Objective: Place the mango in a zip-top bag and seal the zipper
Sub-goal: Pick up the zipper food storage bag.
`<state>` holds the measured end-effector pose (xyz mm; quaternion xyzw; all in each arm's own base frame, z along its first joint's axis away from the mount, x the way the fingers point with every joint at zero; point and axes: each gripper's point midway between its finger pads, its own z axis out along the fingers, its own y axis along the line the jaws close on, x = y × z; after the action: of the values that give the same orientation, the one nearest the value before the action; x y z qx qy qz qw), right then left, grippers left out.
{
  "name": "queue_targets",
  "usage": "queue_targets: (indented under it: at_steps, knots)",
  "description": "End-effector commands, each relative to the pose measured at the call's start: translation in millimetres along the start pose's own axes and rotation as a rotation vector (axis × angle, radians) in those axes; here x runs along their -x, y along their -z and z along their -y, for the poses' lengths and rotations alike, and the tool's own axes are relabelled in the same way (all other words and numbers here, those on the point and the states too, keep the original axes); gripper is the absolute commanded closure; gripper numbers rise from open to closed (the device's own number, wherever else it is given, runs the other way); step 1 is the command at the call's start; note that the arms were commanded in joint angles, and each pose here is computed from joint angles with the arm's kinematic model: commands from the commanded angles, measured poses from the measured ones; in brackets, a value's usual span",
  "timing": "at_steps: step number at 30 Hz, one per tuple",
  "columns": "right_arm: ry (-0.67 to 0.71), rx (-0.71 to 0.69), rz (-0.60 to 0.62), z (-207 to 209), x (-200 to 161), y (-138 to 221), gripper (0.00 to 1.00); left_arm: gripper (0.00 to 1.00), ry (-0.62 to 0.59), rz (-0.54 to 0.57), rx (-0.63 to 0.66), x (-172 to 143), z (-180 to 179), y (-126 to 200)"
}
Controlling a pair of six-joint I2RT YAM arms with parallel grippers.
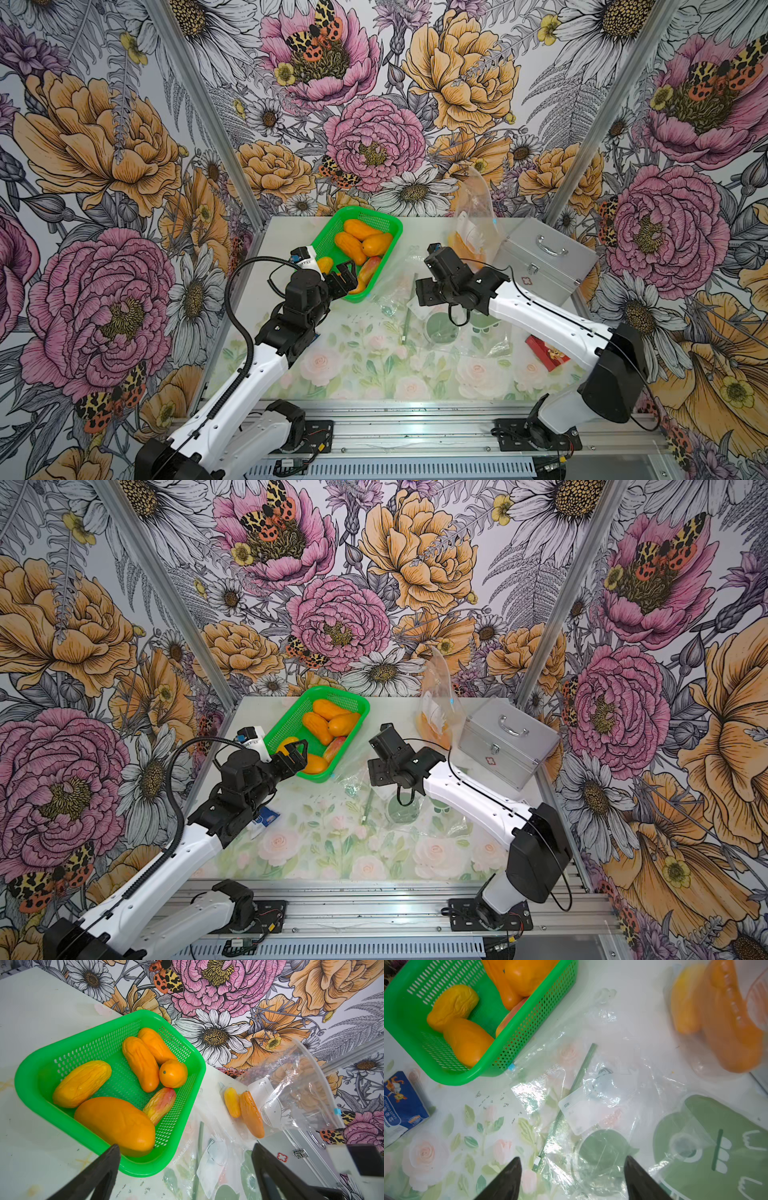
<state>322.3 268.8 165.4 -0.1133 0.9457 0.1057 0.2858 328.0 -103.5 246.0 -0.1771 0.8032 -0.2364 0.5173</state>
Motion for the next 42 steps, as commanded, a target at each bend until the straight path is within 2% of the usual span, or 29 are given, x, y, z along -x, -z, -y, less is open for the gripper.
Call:
queue_targets:
  at_steps: [1,2,6,14,20,24,25,28,31,33,38,42]
  knots:
    - [-0.053,0.101,0.033,-37.1,17.0,-28.2,0.1,0.01,0.055,0.034,0.048,4.3,-15.4,2.8]
    - [-0.049,0.103,0.019,-41.4,15.5,-38.6,0.01,0.02,0.06,0.035,0.052,3.7,-17.4,3.0]
    - [0.002,0.091,-0.027,-58.7,8.9,-74.7,0.01,0.01,0.07,0.053,0.093,3.1,-30.2,3.2]
    - [0.084,0.023,-0.105,-59.0,-14.1,-130.2,0.01,0.01,0.089,0.042,0.118,-0.9,-42.4,-0.8]
    - [0.136,-0.013,-0.138,-55.9,-28.3,-150.0,0.01,0.01,0.095,0.04,0.13,-2.8,-47.3,-1.4]
    - [0.159,-0.088,-0.17,-40.3,-38.3,-159.1,0.02,0.01,0.102,0.036,0.136,-4.5,-49.2,-2.9]
    - [0.163,-0.103,-0.179,-36.6,-41.7,-160.4,0.04,0.01,0.102,0.037,0.134,-4.2,-49.0,-3.1]
    - [0.163,-0.134,-0.208,-24.4,-51.1,-164.0,0.21,0.01,0.104,0.036,0.138,-4.3,-49.6,-4.0]
    - [0.143,-0.145,-0.229,-12.1,-56.8,-166.5,0.49,0.01,0.104,0.035,0.138,-4.5,-49.7,-4.5]
    - [0.143,-0.14,-0.24,-11.2,-61.0,-165.4,0.64,0.01,0.108,0.034,0.141,-5.3,-50.6,-5.2]
    - [0.124,-0.135,-0.237,1.3,-52.0,-162.5,0.98,0.01,0.11,0.031,0.144,-6.2,-51.4,-6.8]
    - [0.124,-0.118,-0.2,-2.4,-36.6,-152.0,1.0,0.01,0.111,0.005,0.124,-11.1,-48.1,-8.7]
